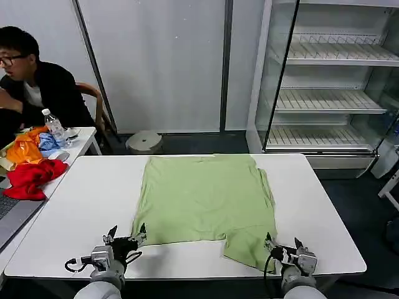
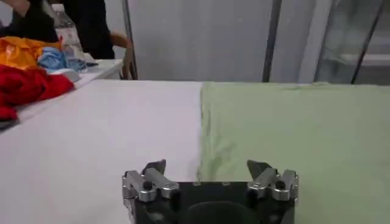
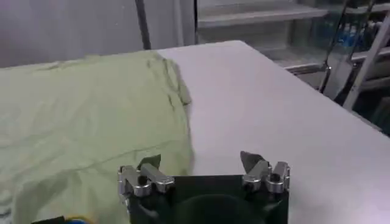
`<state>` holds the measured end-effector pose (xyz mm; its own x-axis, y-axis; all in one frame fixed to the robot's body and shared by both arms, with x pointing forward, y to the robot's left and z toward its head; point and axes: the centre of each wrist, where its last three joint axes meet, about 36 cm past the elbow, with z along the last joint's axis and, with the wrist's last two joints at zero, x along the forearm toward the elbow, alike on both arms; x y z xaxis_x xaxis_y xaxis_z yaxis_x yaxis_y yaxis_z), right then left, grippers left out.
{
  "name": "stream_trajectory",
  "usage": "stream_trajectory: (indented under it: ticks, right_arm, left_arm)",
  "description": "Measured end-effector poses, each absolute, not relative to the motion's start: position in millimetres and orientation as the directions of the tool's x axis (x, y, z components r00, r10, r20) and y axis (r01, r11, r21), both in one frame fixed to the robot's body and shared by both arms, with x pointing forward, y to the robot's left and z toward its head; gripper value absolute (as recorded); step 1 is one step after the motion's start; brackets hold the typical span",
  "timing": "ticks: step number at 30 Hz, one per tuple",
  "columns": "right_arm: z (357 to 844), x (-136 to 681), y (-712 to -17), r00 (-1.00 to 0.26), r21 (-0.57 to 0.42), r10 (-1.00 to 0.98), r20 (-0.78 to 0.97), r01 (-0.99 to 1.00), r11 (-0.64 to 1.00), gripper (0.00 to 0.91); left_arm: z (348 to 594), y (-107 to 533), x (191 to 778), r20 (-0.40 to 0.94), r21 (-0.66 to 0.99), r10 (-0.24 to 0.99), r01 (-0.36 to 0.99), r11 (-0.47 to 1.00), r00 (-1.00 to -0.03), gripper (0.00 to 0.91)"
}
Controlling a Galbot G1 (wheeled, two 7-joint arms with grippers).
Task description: Fold and organize the clothes.
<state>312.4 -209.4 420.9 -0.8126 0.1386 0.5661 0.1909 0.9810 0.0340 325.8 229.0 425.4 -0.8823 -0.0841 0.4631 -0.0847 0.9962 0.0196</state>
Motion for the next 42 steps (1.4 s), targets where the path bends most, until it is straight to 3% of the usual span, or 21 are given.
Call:
stream_trajectory:
  ticks: [19,42]
  right_arm:
    - [412,312,-195,-0.797,0.070,0.106,0.595,0.183,0.981,0.907]
    - [396,311,-191,-0.768,-0.002,0.157,0.621,0.199,0.980,0.907]
  left_arm:
    - [421,223,328,0.470,0.010,-0.065,-0.068,0.998,-0.880,0.907]
    - [407,212,334,0.497,0.000,-0.030,-0.035,0.999,-0.867,0.907]
